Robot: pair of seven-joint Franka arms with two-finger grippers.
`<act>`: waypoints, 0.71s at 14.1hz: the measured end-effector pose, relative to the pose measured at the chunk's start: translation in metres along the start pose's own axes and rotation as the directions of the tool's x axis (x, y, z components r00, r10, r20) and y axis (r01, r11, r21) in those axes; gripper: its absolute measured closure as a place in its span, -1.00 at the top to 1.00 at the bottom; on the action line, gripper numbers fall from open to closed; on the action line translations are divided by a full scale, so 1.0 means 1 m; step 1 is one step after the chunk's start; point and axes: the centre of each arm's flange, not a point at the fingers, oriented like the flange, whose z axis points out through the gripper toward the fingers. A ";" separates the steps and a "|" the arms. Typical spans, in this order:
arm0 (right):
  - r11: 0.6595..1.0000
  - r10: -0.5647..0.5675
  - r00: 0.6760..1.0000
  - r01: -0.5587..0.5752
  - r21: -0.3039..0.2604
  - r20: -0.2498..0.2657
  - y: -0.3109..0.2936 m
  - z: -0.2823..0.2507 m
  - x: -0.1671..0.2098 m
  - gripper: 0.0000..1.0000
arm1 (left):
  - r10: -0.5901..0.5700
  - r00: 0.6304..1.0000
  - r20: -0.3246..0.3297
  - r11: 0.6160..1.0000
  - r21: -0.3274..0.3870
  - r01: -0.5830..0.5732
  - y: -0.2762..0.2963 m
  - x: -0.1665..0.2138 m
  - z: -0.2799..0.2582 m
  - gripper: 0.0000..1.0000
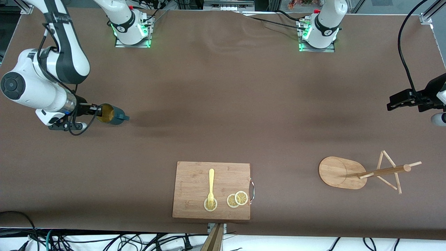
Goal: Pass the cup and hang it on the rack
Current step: 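Carry the teal mug with the right gripper toward the table middle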
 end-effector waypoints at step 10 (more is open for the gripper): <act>0.982 0.190 0.981 -0.190 0.022 -0.031 -0.295 0.015 -0.011 -0.91 | 0.000 1.000 -0.003 1.000 0.000 0.000 0.000 0.000 -0.001 1.00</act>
